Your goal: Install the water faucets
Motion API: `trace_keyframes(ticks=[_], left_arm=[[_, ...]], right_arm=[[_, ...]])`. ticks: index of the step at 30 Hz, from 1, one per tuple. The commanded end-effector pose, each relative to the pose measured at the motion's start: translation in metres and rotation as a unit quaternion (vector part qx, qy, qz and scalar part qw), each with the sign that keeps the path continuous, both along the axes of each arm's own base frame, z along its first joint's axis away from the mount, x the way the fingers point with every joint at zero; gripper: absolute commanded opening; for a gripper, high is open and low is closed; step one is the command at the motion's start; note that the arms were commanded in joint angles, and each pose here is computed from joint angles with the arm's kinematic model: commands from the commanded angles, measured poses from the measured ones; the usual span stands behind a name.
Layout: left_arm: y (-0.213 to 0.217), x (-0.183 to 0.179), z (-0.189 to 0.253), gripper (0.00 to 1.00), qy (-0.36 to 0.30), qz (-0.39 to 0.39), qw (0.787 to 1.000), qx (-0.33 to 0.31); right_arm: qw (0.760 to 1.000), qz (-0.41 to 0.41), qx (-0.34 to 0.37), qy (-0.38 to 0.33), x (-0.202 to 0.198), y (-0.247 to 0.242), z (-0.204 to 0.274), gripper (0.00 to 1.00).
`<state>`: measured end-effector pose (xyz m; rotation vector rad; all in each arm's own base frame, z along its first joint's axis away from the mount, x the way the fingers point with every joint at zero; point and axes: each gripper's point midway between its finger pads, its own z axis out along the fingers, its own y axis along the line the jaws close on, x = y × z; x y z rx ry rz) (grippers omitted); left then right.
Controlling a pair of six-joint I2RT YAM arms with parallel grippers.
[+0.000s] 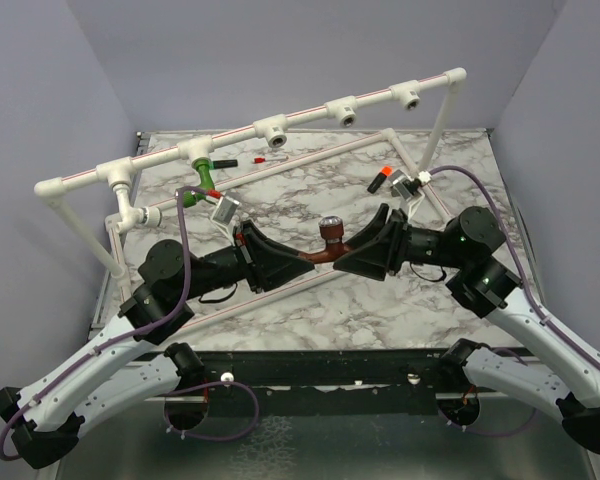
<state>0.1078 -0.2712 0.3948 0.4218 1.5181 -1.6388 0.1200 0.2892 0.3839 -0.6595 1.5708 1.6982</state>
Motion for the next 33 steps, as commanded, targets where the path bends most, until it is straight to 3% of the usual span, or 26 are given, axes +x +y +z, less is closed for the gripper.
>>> trace_keyframes(ticks=[1,9,33], left_arm=[[0.0054,0.0023,0.0005,0.0,-0.011,0.016,1.0,0.0],[0.0049,0.0041,-0.0033,0.0,-0.007,0.018,1.0,0.007],[-0.001,0.0057,-0.0093,0.0,-0.001,0.01,1.0,0.017]], right_arm=[[1.0,0.009,0.014,-0.021,-0.0088,-0.0038,0.0104,0.49],[1.0,0.006,0.016,-0.018,-0.0088,-0.0044,0.0087,0.41],[1.0,0.004,0.02,-0.015,-0.0047,-0.0012,0.0072,0.36]])
